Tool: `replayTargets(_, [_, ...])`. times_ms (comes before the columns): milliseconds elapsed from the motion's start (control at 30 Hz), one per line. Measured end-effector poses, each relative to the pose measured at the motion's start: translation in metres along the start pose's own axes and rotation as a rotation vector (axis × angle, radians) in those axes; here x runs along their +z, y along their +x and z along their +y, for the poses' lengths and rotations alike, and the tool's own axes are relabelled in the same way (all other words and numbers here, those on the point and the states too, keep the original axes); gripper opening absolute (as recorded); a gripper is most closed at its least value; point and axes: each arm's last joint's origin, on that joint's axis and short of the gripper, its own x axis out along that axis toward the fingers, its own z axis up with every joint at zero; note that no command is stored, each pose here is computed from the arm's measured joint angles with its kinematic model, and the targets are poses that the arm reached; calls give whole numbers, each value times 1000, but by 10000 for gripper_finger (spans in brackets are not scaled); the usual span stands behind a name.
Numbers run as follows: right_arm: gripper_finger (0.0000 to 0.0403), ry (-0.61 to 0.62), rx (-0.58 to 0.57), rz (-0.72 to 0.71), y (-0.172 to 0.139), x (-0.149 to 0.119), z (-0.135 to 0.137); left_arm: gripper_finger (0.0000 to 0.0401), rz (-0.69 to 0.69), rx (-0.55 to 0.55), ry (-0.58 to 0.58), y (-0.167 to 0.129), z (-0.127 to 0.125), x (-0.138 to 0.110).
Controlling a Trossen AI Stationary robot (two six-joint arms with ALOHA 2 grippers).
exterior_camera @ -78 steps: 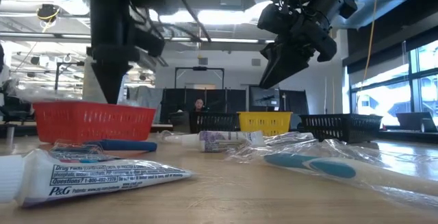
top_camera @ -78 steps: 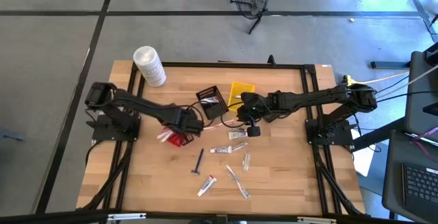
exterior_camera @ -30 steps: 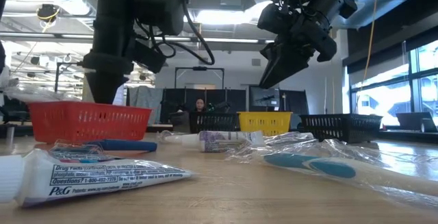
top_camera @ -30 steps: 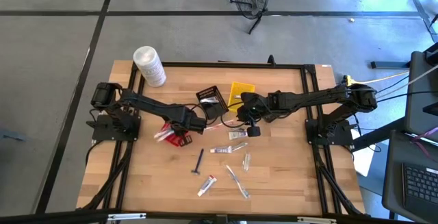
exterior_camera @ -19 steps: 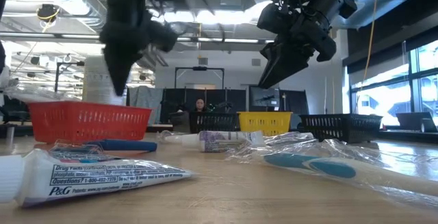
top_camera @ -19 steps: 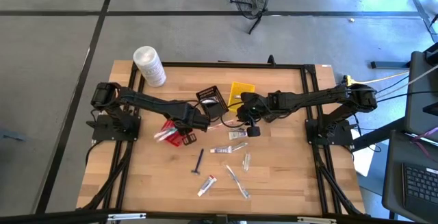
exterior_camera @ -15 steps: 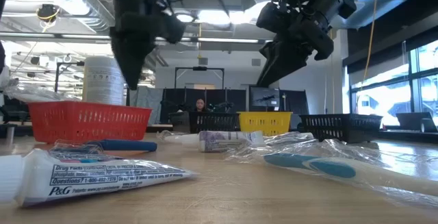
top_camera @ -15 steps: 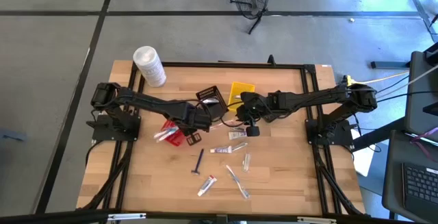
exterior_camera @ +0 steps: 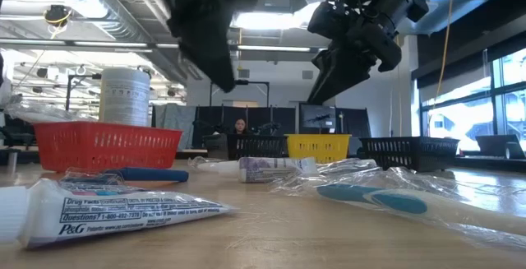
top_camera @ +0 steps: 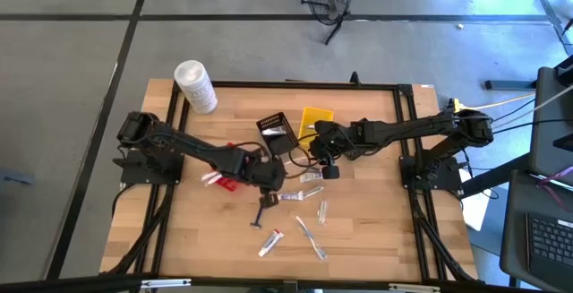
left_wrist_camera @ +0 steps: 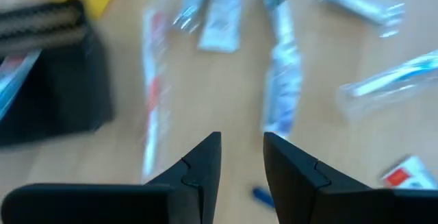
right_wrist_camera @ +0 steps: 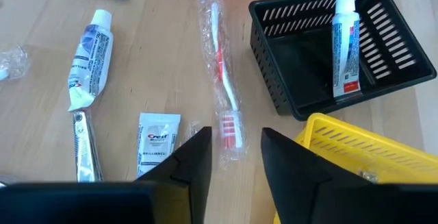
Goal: Pick & Place Travel size toiletries
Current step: Put the toothpaste into the left black bin
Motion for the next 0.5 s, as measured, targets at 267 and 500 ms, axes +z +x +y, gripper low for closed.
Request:
replayTargets(267, [144,0,0,-2,0,0,0,120,-69,-45,83,26,-22,-8])
replayTargets(500, [128,0,-2,-6,0,1,0,146,20,-8,114,69,-31,-24])
